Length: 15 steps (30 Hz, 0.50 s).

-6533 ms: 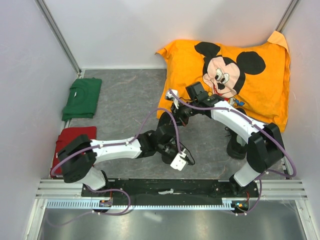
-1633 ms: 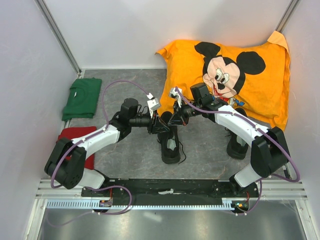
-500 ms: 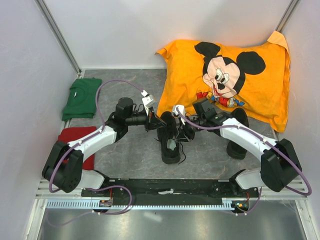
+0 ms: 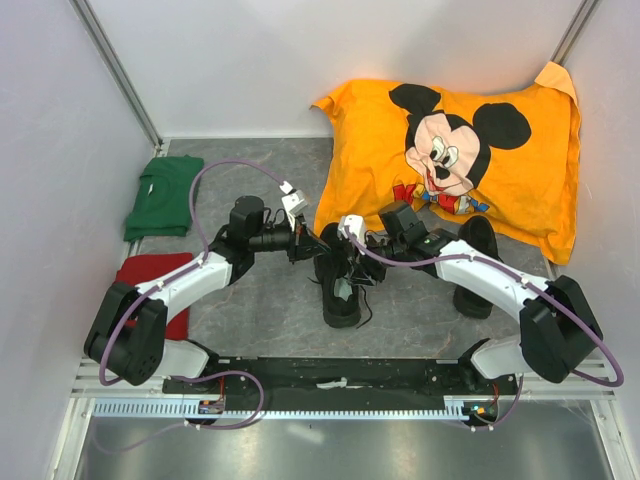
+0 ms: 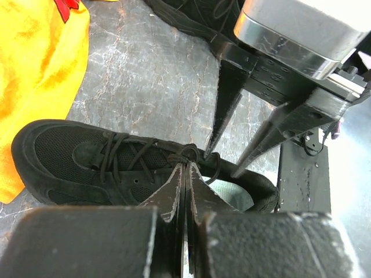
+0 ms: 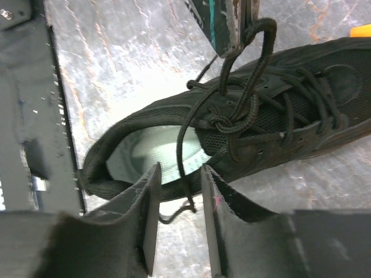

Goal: Tie the shoes

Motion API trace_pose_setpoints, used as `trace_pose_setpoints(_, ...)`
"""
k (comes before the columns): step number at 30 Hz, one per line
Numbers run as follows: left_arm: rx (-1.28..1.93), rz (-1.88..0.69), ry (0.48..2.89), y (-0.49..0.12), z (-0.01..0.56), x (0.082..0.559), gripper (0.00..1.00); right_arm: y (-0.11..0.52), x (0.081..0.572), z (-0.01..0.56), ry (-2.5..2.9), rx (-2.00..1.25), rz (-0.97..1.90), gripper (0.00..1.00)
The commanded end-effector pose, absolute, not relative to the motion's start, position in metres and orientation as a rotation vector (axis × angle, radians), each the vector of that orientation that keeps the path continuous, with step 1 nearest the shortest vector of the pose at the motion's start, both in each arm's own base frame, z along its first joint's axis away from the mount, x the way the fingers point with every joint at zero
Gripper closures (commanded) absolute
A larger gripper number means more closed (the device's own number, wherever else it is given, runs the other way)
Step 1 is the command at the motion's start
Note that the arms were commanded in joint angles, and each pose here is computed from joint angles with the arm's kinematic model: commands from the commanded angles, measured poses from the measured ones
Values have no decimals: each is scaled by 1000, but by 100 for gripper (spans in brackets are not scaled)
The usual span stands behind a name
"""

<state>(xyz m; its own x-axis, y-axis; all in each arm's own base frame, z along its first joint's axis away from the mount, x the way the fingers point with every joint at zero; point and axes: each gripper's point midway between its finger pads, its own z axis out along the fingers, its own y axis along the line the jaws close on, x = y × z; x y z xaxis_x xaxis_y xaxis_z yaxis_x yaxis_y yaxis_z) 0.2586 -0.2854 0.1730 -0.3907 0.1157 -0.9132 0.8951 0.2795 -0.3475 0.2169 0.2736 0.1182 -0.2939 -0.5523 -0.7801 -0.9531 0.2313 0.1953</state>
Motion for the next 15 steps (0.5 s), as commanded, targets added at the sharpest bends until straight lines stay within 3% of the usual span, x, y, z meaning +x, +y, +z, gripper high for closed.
trace_pose_setpoints(1,913,-1193,1690,-281,186,260,98,267,225,107,1946,-1408,817,67)
trace_pose_setpoints(4,919,-1189,1687,-275,188,261,98,261,224,104,1965,-1418,785,87)
trace_pose_setpoints(5,918,-1179,1683,-271,190,262,99,260,223,104,1965,-1421,782,98)
trace_pose_setpoints(15,1062,-1064,1687,-248,167,260,98,251,223,103,2002,-1394,726,100)
